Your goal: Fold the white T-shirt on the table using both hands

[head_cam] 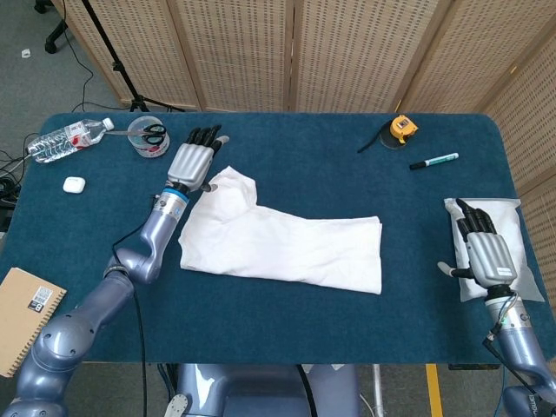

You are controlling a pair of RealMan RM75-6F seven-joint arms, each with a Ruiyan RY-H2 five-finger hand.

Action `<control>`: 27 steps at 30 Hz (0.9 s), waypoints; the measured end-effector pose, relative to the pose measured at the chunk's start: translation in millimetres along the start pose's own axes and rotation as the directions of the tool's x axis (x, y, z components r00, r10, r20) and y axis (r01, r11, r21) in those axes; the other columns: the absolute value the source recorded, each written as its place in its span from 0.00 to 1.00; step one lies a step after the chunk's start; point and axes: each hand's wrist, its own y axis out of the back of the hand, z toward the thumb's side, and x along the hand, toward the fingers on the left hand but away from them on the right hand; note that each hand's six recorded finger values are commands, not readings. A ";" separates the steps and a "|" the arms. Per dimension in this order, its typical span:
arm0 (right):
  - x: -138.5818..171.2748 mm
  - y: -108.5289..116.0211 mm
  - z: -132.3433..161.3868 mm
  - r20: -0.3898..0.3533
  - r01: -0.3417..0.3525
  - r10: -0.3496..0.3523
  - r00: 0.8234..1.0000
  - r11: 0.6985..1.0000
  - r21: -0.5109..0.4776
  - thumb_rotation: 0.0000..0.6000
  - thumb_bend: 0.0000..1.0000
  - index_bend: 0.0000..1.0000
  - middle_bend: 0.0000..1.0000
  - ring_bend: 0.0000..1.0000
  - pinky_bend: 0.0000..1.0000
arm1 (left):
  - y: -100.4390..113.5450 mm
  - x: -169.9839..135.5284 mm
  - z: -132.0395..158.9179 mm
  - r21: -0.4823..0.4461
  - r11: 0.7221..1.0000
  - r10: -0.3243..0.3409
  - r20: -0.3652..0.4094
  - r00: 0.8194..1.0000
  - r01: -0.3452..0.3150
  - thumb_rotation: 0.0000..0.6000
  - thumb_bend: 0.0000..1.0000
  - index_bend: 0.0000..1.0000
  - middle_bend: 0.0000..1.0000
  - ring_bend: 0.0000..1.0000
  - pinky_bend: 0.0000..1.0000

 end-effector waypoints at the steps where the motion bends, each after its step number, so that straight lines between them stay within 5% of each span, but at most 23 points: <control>1: 0.2 0.0 0.4 -0.001 0.000 0.000 1.000 1.000 0.000 1.00 0.13 0.00 0.00 0.00 0.00 | -0.4 -3.6 -1.4 0.001 1.000 -0.006 0.014 1.000 0.006 1.00 0.12 0.00 0.00 0.00 0.00; 15: 1.9 -1.6 4.4 -0.012 -0.006 0.006 1.000 1.000 0.004 1.00 0.13 0.00 0.00 0.00 0.00 | -12.2 -115.8 -50.2 0.087 0.980 -0.192 0.181 0.964 0.179 1.00 0.28 0.23 0.00 0.00 0.00; 27: 1.8 -2.1 3.6 -0.010 -0.008 0.008 1.000 1.000 0.008 1.00 0.13 0.00 0.00 0.00 0.00 | -45.7 -122.9 -63.6 0.196 0.963 -0.219 0.176 0.960 0.184 1.00 0.30 0.29 0.00 0.00 0.00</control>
